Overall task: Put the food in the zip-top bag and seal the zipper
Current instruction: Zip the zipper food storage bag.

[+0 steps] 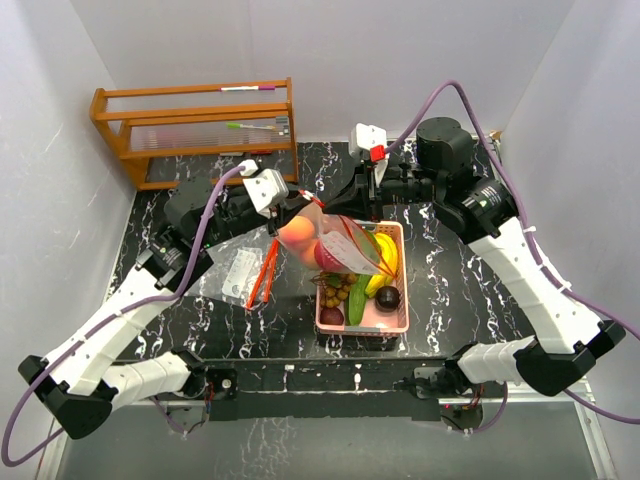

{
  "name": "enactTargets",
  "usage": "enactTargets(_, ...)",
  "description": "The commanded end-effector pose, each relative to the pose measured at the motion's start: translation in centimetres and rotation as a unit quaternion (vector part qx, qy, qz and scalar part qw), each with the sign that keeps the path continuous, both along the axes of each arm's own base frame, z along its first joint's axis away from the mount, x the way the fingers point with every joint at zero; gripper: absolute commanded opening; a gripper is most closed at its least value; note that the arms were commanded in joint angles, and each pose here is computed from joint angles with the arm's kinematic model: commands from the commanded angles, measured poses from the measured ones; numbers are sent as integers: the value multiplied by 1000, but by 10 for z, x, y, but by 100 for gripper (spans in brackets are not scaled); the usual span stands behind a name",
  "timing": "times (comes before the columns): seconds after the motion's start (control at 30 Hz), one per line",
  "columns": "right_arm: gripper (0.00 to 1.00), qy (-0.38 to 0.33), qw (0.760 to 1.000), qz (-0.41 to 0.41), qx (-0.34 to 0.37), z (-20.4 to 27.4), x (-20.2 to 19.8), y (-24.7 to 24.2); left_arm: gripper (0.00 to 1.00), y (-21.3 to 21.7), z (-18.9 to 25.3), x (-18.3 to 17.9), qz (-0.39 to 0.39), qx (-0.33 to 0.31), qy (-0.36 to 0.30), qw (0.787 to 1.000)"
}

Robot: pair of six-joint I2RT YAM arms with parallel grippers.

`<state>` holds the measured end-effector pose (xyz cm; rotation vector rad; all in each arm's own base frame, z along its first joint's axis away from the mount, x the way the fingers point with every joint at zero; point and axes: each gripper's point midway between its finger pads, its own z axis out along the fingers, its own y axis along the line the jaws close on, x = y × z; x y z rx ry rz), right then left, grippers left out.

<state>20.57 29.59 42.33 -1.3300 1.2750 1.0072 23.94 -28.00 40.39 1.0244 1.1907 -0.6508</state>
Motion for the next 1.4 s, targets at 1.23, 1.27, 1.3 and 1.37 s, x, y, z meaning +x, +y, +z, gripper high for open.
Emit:
enactTargets(1.23, 68, -26, 997, -74, 15, 20, 33, 2, 0, 7, -25, 10, 54, 93, 185, 977)
enactTargets(1.27, 68, -26, 997, -69, 16, 20, 31, 3, 0, 7, -25, 12, 58, 94, 186, 976)
enactTargets(1.3, 68, -26, 998, -63, 18, 19, 29, 3, 0, 7, -25, 12, 60, 95, 188, 976)
enactTargets(1.37, 69, -21, 998, -58, 20, 17, 28, 6, 0, 6, -23, 12, 57, 93, 188, 976)
